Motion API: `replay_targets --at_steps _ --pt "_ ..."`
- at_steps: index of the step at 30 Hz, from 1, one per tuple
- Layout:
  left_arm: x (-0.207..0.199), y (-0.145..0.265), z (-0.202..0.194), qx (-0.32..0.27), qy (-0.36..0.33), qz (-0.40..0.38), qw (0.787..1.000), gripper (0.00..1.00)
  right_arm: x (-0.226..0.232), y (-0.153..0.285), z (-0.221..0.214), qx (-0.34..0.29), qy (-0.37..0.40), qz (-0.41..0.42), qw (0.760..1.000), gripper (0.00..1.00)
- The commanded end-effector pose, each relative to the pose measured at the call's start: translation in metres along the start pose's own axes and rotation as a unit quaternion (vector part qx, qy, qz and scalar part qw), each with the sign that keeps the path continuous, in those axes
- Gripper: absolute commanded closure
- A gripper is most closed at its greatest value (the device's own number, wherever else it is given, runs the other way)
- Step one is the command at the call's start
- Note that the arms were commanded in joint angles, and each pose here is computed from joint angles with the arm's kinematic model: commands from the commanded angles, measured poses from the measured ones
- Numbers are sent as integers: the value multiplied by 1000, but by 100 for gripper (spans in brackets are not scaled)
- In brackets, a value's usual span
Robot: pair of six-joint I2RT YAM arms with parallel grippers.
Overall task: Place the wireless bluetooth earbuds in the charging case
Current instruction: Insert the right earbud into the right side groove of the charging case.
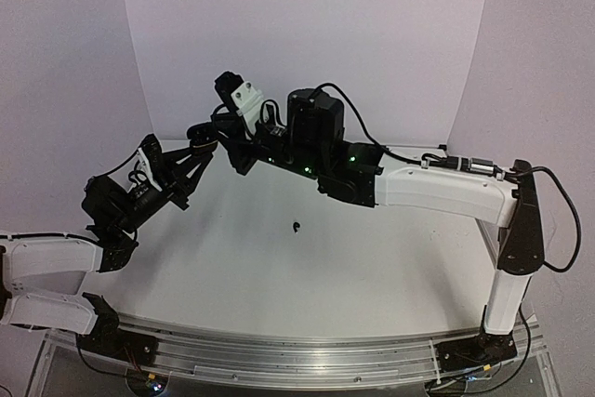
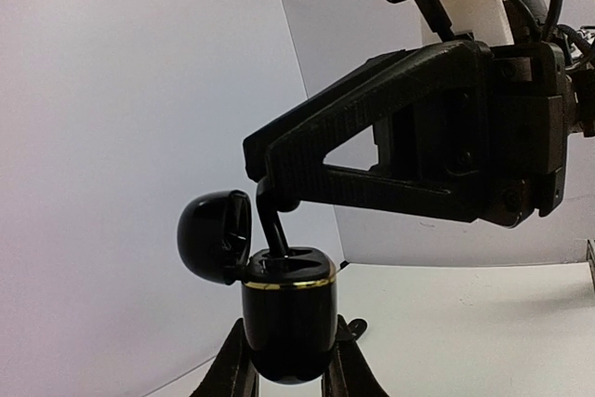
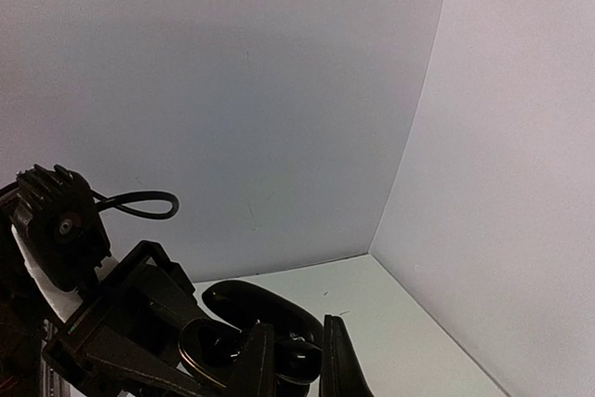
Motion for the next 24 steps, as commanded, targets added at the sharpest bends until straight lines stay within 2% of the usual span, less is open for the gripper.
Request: replay_targets --at_steps 1,16,24 --pt "0 -4 23 -35 -9 -4 999 100 13 -3 7 -19 36 15 999 100" --pt "3 -5 29 -39 6 6 999 100 29 4 -8 -12 95 31 995 100" --pt "3 -5 30 -41 5 4 999 100 31 6 -9 -14 98 36 994 92"
Point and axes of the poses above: each gripper's point midway between its finger pads, its own y axis back along the fingers, its own x axis along the line the jaws close on, z = x × y, the point moved 1 cm from there along y, back along the fingers, and after that the axes turned 4 degrees about y, right-handed, at the moved point
